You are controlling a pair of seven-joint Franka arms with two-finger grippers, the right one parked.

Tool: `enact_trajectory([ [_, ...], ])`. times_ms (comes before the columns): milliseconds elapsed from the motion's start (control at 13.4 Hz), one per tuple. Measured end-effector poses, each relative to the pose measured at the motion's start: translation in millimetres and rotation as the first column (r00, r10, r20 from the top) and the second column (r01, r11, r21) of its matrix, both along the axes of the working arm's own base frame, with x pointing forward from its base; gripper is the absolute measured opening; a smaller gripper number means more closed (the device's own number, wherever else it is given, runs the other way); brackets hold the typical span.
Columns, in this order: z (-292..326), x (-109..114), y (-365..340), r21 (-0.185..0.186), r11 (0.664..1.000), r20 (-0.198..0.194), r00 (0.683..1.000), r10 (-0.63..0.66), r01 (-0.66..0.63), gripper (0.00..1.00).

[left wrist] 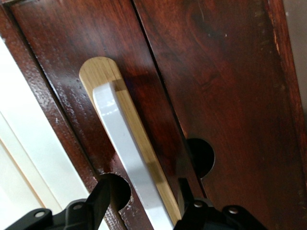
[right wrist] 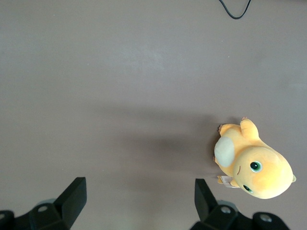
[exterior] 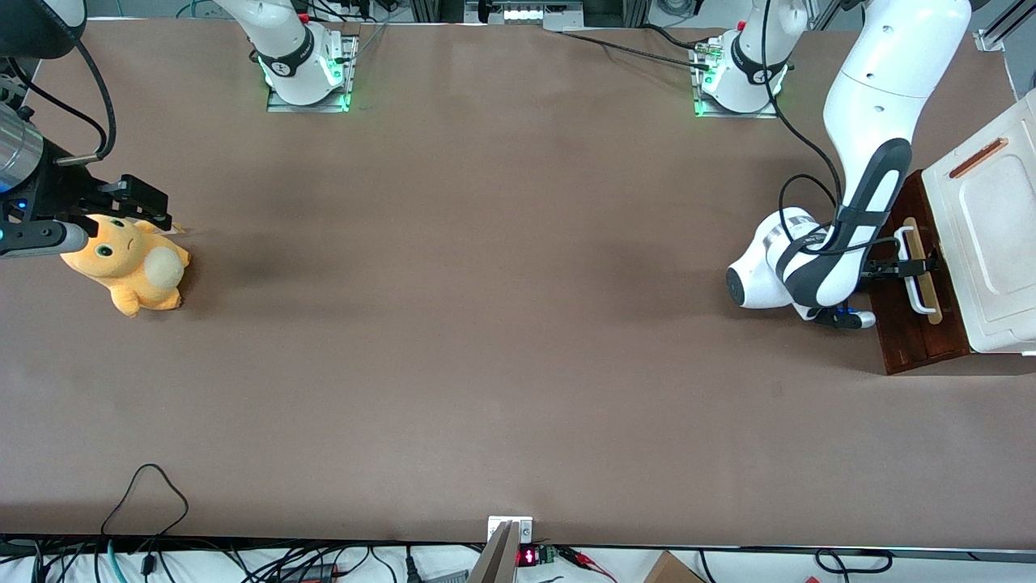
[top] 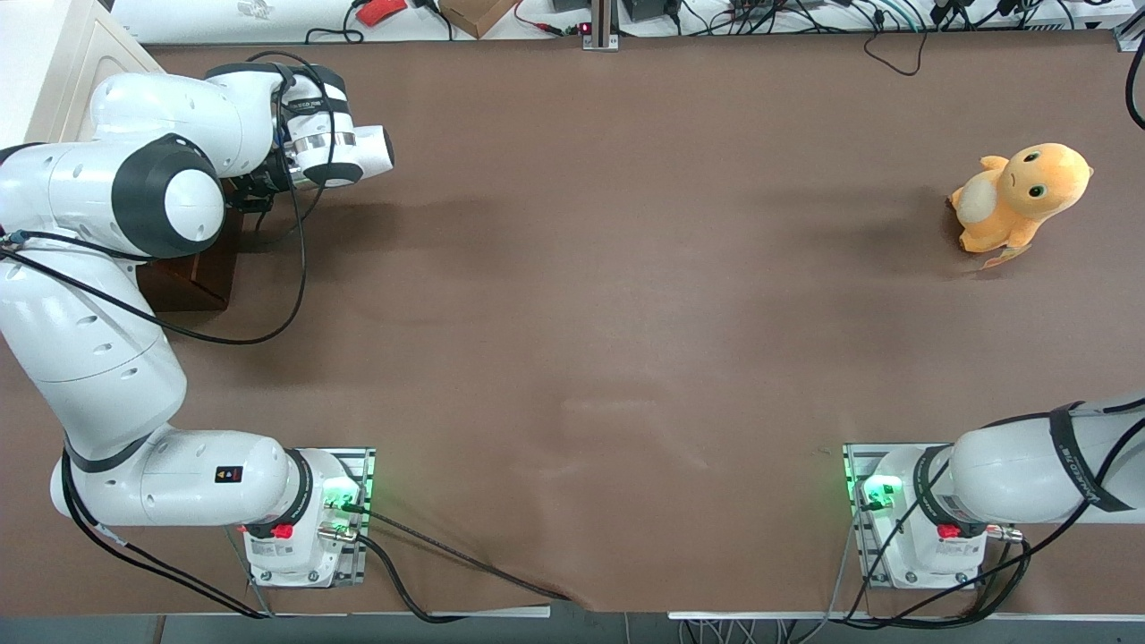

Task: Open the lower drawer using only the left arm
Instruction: 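Close the left gripper around the white drawer handle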

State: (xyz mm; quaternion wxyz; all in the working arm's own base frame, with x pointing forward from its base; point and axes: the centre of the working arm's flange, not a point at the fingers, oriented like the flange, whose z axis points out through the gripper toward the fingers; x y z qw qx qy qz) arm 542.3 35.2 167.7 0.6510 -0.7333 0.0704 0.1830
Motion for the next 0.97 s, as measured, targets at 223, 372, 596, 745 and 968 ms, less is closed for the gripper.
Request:
enact_trajectory([
  [223, -5.5, -1.8, 0.8, 0.0, 1.0, -0.01, 1.0, 0.001, -0.001, 0.58],
  [372, -7.1, -2.6, 4.9, 0.0, 1.0, -0.013, 1.0, 0.009, -0.009, 0.52],
  [596, -6.1, -2.0, 4.4, 0.001, 1.0, -0.011, 1.0, 0.01, -0.01, 0.44],
  [745, -5.6, -1.7, 4.1, 0.003, 1.0, -0.01, 1.0, 0.009, -0.009, 0.42],
  [968, -5.6, -1.6, 4.1, 0.003, 1.0, -0.01, 1.0, 0.009, -0.009, 0.42],
])
